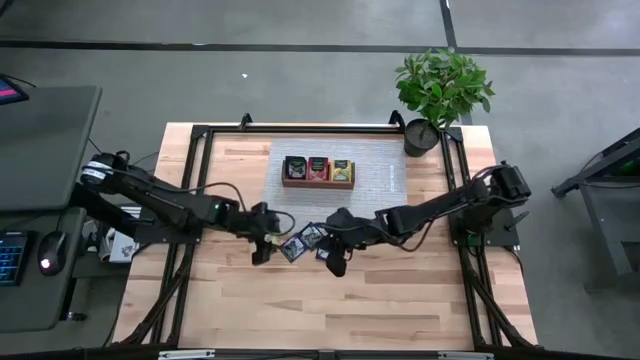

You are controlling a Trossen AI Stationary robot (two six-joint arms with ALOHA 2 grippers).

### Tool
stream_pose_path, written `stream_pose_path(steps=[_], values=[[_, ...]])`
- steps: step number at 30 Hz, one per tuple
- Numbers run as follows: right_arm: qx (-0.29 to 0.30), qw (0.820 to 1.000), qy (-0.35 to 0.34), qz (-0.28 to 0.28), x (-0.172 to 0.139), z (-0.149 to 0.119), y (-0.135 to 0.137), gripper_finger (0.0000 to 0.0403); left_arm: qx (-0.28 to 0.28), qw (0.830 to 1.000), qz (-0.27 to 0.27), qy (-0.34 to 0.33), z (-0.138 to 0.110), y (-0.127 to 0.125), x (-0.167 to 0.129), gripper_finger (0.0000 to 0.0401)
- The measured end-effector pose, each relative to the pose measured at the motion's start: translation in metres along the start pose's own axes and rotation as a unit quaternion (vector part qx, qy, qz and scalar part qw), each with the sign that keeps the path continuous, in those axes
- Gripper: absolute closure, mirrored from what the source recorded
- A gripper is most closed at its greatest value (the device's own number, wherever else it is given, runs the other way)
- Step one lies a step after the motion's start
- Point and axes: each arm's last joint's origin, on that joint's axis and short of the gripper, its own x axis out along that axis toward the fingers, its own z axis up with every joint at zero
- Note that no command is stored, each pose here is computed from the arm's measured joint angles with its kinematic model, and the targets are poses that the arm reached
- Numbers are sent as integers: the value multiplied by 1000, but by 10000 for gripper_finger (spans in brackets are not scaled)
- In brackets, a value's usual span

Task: Pick & Place Tea
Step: Put the purple tea bag into the left section of the wooden organizer

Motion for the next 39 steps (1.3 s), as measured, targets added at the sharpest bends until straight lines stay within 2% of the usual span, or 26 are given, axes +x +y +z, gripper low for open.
stream_pose_path(steps=[7, 13, 19, 31, 39], values=[[-5, 999, 52, 14, 32, -15, -11, 400, -45, 999, 4, -22, -11, -16, 0, 158], [-24, 997, 73, 30, 68, -12, -18, 402, -69, 997, 0, -24, -16, -27, -2, 158], [-34, 992, 118, -6, 91, -11, -32, 402, -98, 995, 3, -25, -23, -37, -4, 158], [-127, 980, 156, 5, 92, -12, -43, 403, -133, 990, 4, -37, -32, -50, -5, 158], [-150, 975, 166, 12, 92, -7, -56, 403, -144, 988, -10, -45, -31, -56, 10, 158]])
